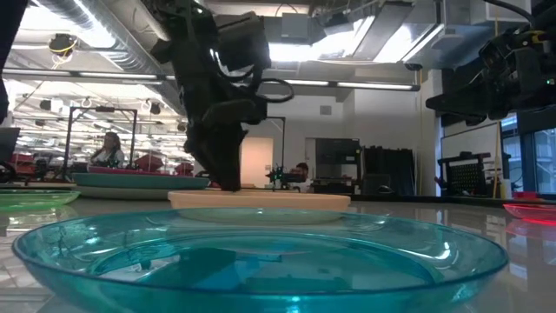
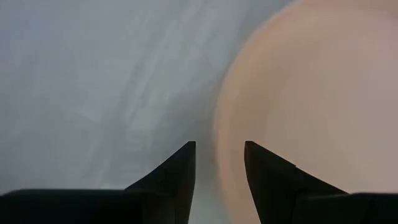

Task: Stack plastic plates
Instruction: Stack the brown plate on top of the pink plate

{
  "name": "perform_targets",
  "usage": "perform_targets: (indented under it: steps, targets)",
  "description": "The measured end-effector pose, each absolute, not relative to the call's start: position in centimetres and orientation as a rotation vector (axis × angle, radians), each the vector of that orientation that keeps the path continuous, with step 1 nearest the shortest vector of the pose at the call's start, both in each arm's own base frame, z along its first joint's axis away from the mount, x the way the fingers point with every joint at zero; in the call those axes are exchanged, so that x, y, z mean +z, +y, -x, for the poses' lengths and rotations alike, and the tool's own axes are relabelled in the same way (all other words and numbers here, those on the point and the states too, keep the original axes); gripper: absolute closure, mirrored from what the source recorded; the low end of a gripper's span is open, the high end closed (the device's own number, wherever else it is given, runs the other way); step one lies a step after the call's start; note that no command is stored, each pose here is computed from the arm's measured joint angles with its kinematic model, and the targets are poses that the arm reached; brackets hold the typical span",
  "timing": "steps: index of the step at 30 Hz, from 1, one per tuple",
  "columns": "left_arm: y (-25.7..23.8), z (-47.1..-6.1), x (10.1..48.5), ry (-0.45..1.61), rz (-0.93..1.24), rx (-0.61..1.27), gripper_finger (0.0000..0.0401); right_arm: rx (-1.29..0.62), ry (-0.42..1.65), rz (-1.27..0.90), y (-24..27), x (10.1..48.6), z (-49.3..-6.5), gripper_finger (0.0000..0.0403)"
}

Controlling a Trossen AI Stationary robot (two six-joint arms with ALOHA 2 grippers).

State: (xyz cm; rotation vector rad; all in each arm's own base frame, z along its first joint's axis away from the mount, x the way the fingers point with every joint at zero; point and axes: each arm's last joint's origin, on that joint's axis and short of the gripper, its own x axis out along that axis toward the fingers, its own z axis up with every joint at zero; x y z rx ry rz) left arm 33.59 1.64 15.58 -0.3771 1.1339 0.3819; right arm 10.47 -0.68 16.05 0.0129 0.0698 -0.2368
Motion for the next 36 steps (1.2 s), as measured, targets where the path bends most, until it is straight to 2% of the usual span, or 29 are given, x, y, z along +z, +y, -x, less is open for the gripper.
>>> perform_targets:
  steps: [8, 24, 31, 36]
  targets:
    - [1.2, -33.9, 14.7, 1.154, 0.330, 0.354, 0.0279, -0.237, 0.070, -0.013, -0.7, 16.1, -10.5, 0.0398]
    - [1.3, -33.9, 14.7, 1.158, 0.275, 0.316, 0.0394, -0.237, 0.072, -0.012, -0.7, 16.0, -10.5, 0.0398]
    - [1.1, -33.9, 14.8, 1.157, 0.255, 0.303, 0.0391, -0.237, 0.072, -0.013, -0.7, 16.0, -10.5, 0.0398]
    - [1.1, -33.4, 16.5, 1.129, 0.239, 0.305, 0.0391, -0.237, 0.073, -0.013, -0.7, 16.0, -10.5, 0.0398]
